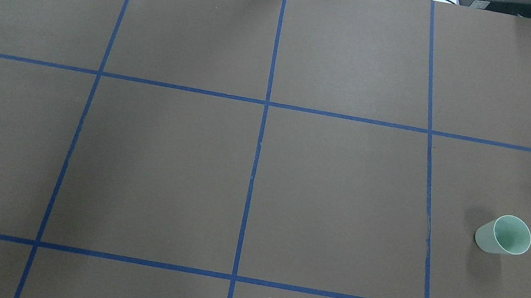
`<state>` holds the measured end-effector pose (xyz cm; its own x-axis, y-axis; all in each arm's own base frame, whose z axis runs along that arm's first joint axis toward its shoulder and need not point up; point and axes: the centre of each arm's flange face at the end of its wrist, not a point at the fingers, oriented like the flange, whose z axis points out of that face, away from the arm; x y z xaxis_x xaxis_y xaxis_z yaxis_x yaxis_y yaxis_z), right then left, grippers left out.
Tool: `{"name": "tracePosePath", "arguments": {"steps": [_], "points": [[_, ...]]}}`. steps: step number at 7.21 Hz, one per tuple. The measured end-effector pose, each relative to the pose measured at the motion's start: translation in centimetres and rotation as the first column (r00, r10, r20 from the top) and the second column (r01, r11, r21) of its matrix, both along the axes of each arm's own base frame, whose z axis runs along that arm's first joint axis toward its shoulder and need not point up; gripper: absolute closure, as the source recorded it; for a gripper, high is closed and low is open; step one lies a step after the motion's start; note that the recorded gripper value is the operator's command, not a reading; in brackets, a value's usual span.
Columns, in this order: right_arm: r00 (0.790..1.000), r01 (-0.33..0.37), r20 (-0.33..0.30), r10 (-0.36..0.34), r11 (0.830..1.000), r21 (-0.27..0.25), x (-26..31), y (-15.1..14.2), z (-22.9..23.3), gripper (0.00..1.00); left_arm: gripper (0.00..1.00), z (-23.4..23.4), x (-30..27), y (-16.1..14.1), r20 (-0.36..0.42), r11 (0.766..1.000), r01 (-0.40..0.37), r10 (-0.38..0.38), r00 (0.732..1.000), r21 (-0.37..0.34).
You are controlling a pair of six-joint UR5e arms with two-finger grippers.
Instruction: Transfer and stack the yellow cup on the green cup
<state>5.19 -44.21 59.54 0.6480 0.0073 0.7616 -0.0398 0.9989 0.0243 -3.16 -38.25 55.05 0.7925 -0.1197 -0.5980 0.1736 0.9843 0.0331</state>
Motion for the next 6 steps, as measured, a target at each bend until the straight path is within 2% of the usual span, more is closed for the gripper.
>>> {"name": "tracePosePath", "arguments": {"steps": [1,2,3,4,6], "points": [[1.0,0.0,0.0,0.0,1.0,0.0,0.0,0.0,0.0,0.0,0.0,-0.9,2.5,1.6,0.05,0.997,0.046,-0.043,0.998,-0.056],[1.0,0.0,0.0,0.0,1.0,-0.001,0.0,0.1,0.0,0.0,0.0,-0.6,4.6,3.0,0.135,0.991,0.096,-0.083,0.987,-0.093],[1.0,-0.001,0.001,0.001,1.0,-0.001,0.0,0.1,0.0,0.0,0.0,0.4,5.9,4.5,0.22,0.982,0.158,-0.132,0.967,-0.104],[1.0,-0.001,0.001,0.001,1.0,-0.001,0.0,0.1,0.0,0.0,0.0,2.0,6.0,6.9,0.272,0.971,0.218,-0.184,0.944,-0.1],[1.0,-0.001,0.001,0.001,1.0,0.0,0.0,0.2,-0.1,0.0,0.0,4.5,5.9,11.4,0.344,0.935,0.341,-0.29,0.893,-0.098]]}}
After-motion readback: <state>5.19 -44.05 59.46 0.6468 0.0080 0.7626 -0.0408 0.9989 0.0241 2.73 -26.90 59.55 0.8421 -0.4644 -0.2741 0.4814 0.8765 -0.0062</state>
